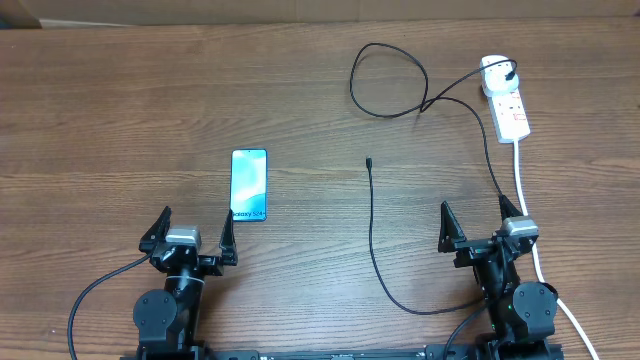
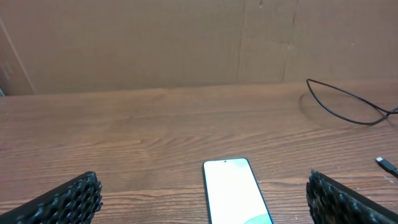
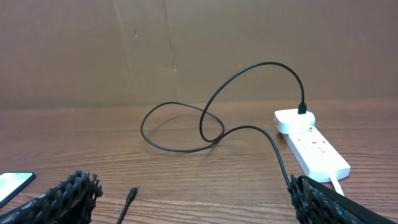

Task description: Plug charger to phone and switch on socket

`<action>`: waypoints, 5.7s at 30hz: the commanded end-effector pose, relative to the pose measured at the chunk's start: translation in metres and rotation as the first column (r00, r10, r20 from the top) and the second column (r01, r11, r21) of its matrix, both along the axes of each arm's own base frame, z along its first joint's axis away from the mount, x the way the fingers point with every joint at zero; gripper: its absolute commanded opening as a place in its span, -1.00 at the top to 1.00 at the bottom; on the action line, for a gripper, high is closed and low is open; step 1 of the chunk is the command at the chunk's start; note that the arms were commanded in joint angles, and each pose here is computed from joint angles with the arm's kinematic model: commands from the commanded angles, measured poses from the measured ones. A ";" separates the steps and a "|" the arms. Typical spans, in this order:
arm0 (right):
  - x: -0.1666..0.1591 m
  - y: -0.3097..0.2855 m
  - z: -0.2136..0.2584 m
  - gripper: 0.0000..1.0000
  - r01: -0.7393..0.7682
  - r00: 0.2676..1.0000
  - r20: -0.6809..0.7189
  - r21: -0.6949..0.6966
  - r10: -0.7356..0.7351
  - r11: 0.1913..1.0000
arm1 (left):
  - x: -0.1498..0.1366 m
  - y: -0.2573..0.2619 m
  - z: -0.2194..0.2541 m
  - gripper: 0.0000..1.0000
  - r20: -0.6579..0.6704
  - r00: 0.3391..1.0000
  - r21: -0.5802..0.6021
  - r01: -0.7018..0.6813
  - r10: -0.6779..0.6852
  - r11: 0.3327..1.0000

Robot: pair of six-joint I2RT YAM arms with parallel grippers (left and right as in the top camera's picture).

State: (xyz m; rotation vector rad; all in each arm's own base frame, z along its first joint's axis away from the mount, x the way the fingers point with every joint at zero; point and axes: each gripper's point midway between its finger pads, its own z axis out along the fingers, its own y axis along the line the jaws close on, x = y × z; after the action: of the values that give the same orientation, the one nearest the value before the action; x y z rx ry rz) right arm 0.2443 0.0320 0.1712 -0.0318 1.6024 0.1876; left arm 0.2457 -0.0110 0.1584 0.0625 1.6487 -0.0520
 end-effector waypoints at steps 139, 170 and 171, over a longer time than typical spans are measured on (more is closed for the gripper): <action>0.000 0.000 -0.002 -1.00 0.005 1.000 0.004 -0.001 -0.005 1.000 | 0.070 -0.056 0.143 -0.99 -0.801 0.540 -0.217 0.141 -0.258 0.966; 0.000 0.000 -0.002 -1.00 0.005 1.000 0.004 -0.001 -0.005 1.000 | 0.116 -0.059 -0.043 -0.99 -0.984 0.090 0.129 -0.221 0.152 0.967; 0.000 0.000 -0.002 -1.00 0.005 1.000 0.004 -0.001 -0.005 1.000 | 0.116 -0.058 -0.049 -0.99 -0.985 0.083 0.132 -0.223 0.154 0.966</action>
State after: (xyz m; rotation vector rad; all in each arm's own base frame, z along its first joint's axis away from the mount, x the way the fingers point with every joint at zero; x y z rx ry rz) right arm 0.2444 0.0319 0.1712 -0.0318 1.6023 0.1870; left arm 0.3639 -0.0821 0.1267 -0.2419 3.0736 0.0108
